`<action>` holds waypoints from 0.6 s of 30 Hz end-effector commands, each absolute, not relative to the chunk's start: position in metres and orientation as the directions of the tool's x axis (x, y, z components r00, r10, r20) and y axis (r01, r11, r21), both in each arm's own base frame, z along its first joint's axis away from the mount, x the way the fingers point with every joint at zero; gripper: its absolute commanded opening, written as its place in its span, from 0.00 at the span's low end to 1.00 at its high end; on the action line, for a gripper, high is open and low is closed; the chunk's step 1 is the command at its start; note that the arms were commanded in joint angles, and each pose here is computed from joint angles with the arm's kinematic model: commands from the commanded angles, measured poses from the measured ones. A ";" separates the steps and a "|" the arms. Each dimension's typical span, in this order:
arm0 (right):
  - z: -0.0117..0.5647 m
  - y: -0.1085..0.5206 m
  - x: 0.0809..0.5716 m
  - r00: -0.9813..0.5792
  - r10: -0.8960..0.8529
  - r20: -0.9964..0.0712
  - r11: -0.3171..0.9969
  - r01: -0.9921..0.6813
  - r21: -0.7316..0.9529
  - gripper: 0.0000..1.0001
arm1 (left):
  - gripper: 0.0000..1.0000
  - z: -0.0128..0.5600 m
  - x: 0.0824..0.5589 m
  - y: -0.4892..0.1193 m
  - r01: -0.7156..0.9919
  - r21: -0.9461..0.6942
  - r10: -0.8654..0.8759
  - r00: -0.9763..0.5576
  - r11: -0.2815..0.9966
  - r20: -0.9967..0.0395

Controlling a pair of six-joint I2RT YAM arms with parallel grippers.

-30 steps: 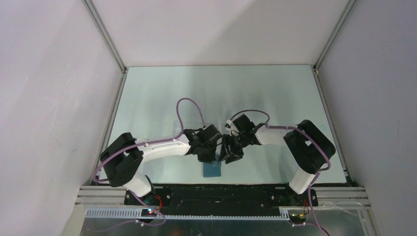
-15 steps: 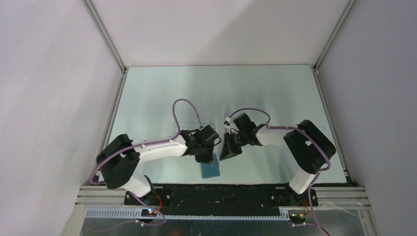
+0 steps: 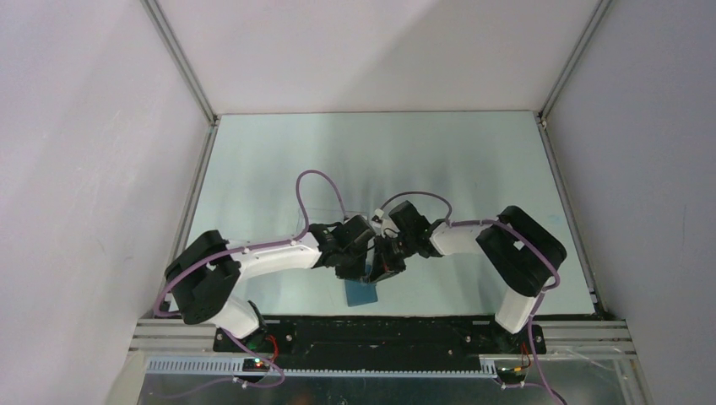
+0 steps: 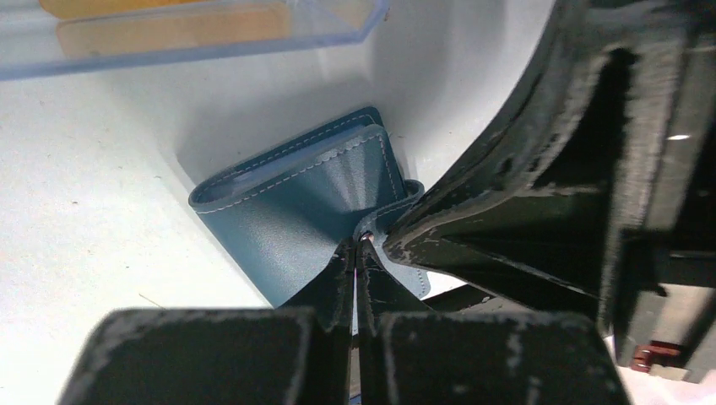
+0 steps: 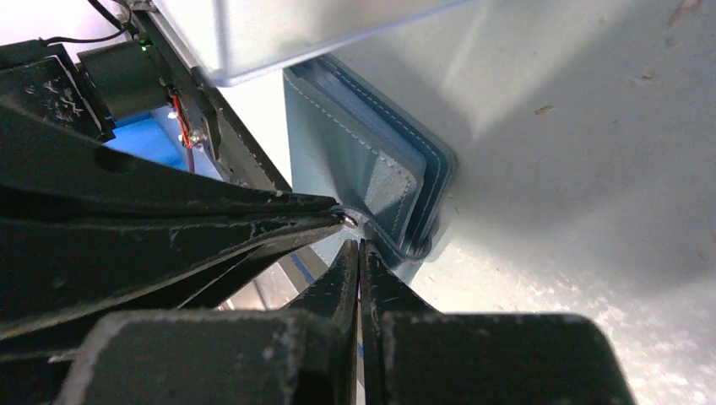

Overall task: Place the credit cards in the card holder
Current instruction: Close the card holder at the center of the board.

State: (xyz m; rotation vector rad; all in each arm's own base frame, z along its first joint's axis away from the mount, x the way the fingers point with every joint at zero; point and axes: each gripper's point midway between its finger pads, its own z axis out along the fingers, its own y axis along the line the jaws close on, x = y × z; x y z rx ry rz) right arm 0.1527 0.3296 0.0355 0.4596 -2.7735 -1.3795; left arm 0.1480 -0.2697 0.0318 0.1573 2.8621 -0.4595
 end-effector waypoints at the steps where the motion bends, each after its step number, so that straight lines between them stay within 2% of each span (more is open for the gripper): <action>1: 0.024 0.335 0.152 -0.958 -0.261 -0.116 0.577 -0.252 0.777 0.00 | 0.00 0.027 0.149 -0.259 0.156 -0.258 0.086 -0.961 0.953 -0.262; 13: -0.002 0.325 0.155 -0.971 -0.225 -0.085 0.676 -0.218 0.704 0.00 | 0.00 0.031 0.149 -0.260 0.159 -0.269 0.084 -0.960 0.950 -0.268; 15: -0.011 0.317 0.150 -0.972 -0.227 -0.054 0.708 -0.203 0.676 0.00 | 0.03 0.037 0.150 -0.262 0.157 -0.285 0.076 -0.958 0.945 -0.276; 18: -0.018 0.311 0.147 -0.973 -0.228 -0.036 0.736 -0.197 0.648 0.00 | 0.16 0.049 0.153 -0.265 0.145 -0.321 0.046 -0.954 0.936 -0.297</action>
